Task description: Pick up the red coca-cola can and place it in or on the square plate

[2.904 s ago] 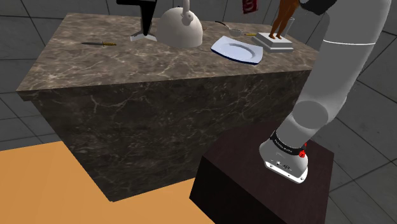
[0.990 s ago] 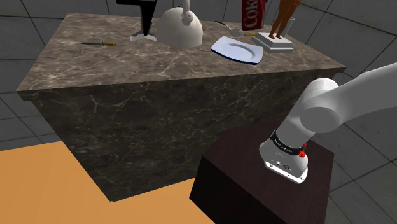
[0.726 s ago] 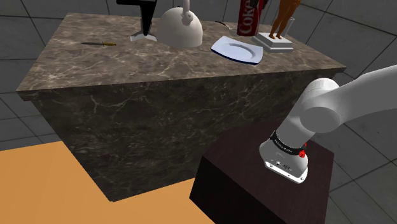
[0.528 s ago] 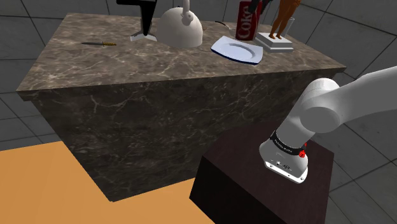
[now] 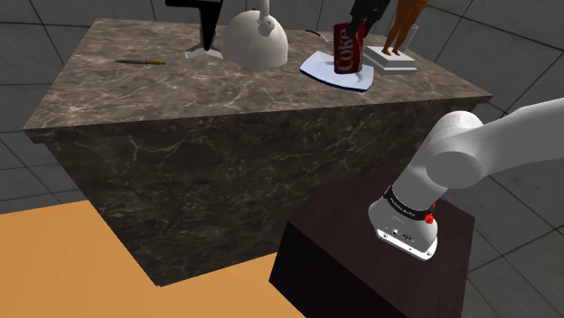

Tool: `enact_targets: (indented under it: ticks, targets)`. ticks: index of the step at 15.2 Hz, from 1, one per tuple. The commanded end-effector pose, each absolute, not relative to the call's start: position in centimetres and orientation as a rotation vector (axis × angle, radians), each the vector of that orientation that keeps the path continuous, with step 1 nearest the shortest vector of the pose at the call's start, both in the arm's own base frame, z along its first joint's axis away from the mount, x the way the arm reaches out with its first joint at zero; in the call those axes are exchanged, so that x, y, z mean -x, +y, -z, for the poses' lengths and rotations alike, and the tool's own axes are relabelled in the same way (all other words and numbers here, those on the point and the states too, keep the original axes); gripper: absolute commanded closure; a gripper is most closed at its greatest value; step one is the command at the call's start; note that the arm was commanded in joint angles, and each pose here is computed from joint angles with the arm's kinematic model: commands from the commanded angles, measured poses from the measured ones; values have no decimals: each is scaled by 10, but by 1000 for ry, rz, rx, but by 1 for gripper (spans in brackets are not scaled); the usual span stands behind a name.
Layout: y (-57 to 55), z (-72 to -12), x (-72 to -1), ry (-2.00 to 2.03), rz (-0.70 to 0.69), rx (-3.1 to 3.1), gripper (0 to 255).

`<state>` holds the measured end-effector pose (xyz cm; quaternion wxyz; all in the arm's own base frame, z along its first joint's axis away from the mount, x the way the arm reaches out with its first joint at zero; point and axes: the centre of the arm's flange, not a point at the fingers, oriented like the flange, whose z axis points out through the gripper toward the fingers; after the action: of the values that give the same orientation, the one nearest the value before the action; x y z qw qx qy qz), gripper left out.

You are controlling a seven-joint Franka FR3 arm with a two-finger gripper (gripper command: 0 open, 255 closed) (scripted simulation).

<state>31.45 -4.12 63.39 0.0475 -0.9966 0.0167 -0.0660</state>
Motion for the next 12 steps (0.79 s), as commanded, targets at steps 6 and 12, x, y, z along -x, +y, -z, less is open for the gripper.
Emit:
enact_targets:
  ticks: [6, 12]
  targets:
    - [-41, -627, -315, 51, 203, 3040, 255]
    - [-41, -627, -315, 51, 203, 3040, 0]
